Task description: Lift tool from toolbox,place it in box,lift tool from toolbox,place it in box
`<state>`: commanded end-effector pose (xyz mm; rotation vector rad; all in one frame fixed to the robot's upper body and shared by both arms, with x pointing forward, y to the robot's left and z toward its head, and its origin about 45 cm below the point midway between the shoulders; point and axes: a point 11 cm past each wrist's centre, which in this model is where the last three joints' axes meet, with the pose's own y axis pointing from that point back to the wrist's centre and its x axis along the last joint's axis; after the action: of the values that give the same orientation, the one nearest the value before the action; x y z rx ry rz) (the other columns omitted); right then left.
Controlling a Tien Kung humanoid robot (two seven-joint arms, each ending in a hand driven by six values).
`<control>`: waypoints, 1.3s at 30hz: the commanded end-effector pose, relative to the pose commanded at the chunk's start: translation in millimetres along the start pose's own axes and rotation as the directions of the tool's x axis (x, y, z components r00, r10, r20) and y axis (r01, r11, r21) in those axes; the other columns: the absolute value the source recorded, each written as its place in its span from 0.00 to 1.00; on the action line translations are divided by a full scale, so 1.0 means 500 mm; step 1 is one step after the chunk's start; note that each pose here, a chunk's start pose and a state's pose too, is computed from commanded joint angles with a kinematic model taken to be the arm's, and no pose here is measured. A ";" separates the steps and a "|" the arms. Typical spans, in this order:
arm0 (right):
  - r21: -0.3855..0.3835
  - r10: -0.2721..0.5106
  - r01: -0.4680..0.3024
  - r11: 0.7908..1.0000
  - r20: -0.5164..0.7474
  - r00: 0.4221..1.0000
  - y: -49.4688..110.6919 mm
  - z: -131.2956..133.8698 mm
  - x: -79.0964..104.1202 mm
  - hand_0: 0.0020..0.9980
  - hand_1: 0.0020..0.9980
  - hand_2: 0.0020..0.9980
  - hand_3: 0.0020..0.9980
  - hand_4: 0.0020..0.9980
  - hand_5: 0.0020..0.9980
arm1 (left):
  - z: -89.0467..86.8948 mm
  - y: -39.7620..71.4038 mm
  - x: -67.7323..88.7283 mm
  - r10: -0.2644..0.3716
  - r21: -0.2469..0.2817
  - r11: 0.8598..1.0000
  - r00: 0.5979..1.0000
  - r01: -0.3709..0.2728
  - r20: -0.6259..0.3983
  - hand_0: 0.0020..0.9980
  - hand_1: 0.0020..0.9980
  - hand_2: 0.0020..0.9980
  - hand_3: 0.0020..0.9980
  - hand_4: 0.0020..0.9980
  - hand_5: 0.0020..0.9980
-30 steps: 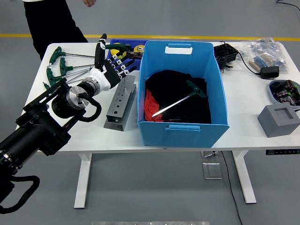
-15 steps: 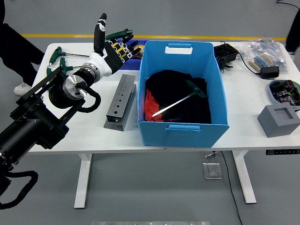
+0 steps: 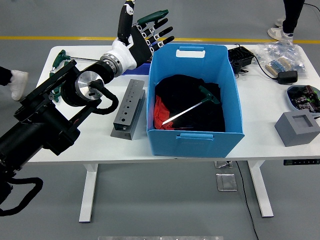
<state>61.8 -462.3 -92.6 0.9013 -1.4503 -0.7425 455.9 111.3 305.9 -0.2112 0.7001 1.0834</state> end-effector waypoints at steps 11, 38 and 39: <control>0.009 0.008 -0.008 1.000 0.003 1.000 0.000 -0.008 0.007 0.65 0.61 0.71 0.56 0.80 0.61 | -0.122 -0.016 -0.002 -0.002 0.204 0.979 0.989 -0.029 0.149 0.67 0.74 0.87 0.85 0.90 1.00; 0.011 0.023 -0.023 1.000 -0.026 0.999 -0.002 -0.009 0.022 0.65 0.61 0.71 0.56 0.80 0.61 | -0.146 -0.056 0.009 -0.178 0.431 0.863 0.640 -0.264 0.747 0.46 0.67 0.81 1.00 0.93 1.00; 0.012 0.023 -0.023 1.000 -0.024 0.999 -0.002 -0.010 0.022 0.65 0.61 0.71 0.56 0.80 0.61 | -0.143 -0.055 0.008 -0.177 0.417 0.868 0.619 -0.268 0.765 0.45 0.67 0.80 0.99 0.97 1.00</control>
<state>66.8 -472.1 -87.5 0.8978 -1.4426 -0.7045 451.0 66.6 243.5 0.7321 0.1402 0.8787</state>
